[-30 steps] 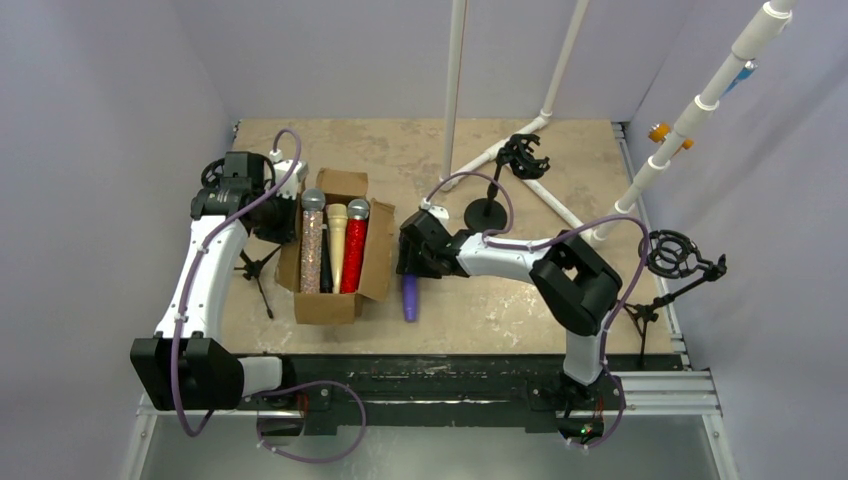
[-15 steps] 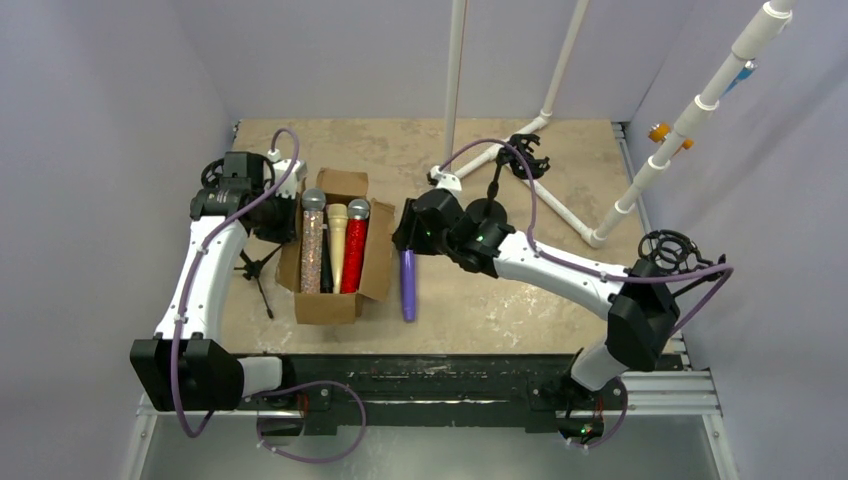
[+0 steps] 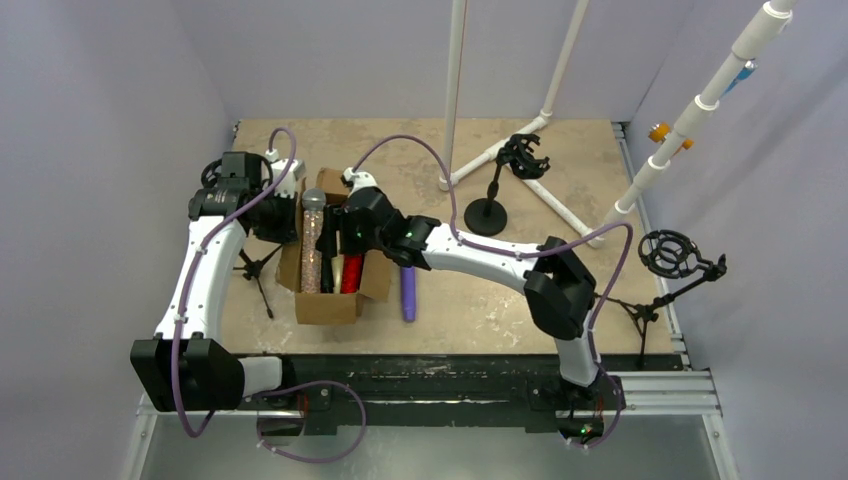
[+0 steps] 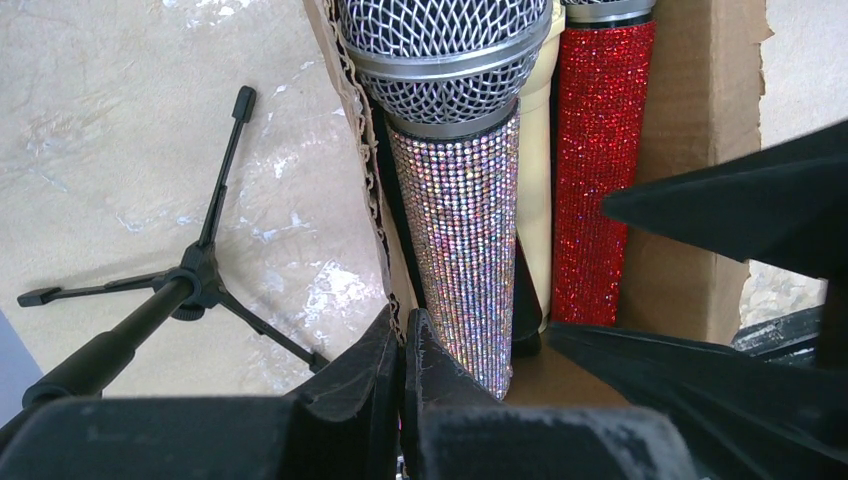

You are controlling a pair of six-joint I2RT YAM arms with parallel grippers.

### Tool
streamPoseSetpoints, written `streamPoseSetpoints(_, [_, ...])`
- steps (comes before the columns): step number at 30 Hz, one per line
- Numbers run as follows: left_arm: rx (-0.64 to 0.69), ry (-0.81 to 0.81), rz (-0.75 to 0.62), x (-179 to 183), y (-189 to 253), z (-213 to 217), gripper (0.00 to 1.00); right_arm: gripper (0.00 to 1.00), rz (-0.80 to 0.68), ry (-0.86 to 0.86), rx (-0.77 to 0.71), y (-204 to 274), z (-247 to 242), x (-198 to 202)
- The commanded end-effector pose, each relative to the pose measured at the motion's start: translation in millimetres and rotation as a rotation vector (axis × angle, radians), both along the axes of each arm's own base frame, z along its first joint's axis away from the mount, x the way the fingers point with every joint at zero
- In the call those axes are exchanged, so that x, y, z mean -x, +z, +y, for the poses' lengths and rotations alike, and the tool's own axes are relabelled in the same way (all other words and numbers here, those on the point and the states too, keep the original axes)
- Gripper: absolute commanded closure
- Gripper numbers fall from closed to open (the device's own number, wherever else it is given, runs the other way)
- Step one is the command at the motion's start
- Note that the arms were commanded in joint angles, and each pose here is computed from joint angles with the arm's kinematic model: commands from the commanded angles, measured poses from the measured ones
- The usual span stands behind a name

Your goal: Attach the microphones to the stand

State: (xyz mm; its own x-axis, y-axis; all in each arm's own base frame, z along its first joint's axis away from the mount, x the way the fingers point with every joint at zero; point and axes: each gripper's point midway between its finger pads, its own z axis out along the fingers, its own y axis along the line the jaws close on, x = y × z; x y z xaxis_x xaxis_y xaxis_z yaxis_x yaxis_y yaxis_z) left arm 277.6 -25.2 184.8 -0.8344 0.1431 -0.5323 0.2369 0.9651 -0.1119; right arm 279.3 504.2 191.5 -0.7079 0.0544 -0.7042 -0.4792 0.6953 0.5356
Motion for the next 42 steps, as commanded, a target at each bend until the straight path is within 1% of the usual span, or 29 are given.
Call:
streamPoseSetpoints(1, [0.038, 0.012, -0.081, -4.9, 22.7, -3.9, 1.00, 0.37, -0.078, 0.087, -0.140, 39.1, 27.4, -3.6])
streamPoseSetpoints(6, [0.047, 0.014, -0.091, -5.3, 28.2, -4.7, 1.00, 0.37, -0.047, 0.111, -0.134, 20.7, 42.3, -5.7])
streamPoseSetpoints(14, [0.066, 0.012, -0.088, -4.5, 30.9, -8.1, 1.00, 0.38, 0.008, 0.121, -0.207, 3.5, 60.2, -10.2])
streamPoseSetpoints(17, [0.076, 0.012, -0.077, -2.9, 28.4, -9.7, 1.00, 0.39, 0.044, 0.125, -0.256, -1.6, 61.5, -12.6])
streamPoseSetpoints(21, [0.080, 0.009, -0.072, -2.5, 25.5, -10.5, 1.00, 0.41, 0.044, 0.131, -0.345, 9.7, 61.2, -15.9])
streamPoseSetpoints(25, [0.085, 0.006, -0.078, -2.7, 27.3, -11.6, 1.00, 0.51, 0.039, 0.142, -0.374, 19.7, 63.6, -15.5])
streamPoseSetpoints(28, [0.096, 0.002, -0.082, -1.4, 28.7, -13.8, 1.00, 0.61, 0.031, 0.149, -0.400, 28.6, 63.3, -13.2])
streamPoseSetpoints(32, [0.071, 0.005, -0.087, -0.3, 28.8, -9.3, 1.00, 0.73, 0.008, 0.135, -0.412, 40.6, 54.5, -12.5])
streamPoseSetpoints(34, [0.058, 0.005, -0.092, 0.2, 29.0, -7.3, 1.00, 0.81, -0.003, 0.127, -0.420, 48.1, 47.4, -12.8])
streamPoseSetpoints(39, [0.021, 0.019, -0.102, -1.2, 29.2, -0.4, 1.00, 0.92, -0.033, 0.086, -0.423, 69.3, 21.3, -15.7])
streamPoseSetpoints(42, [0.003, 0.026, -0.102, -2.1, 28.2, 3.1, 1.00, 0.95, -0.046, 0.064, -0.406, 77.5, 3.1, -15.9])
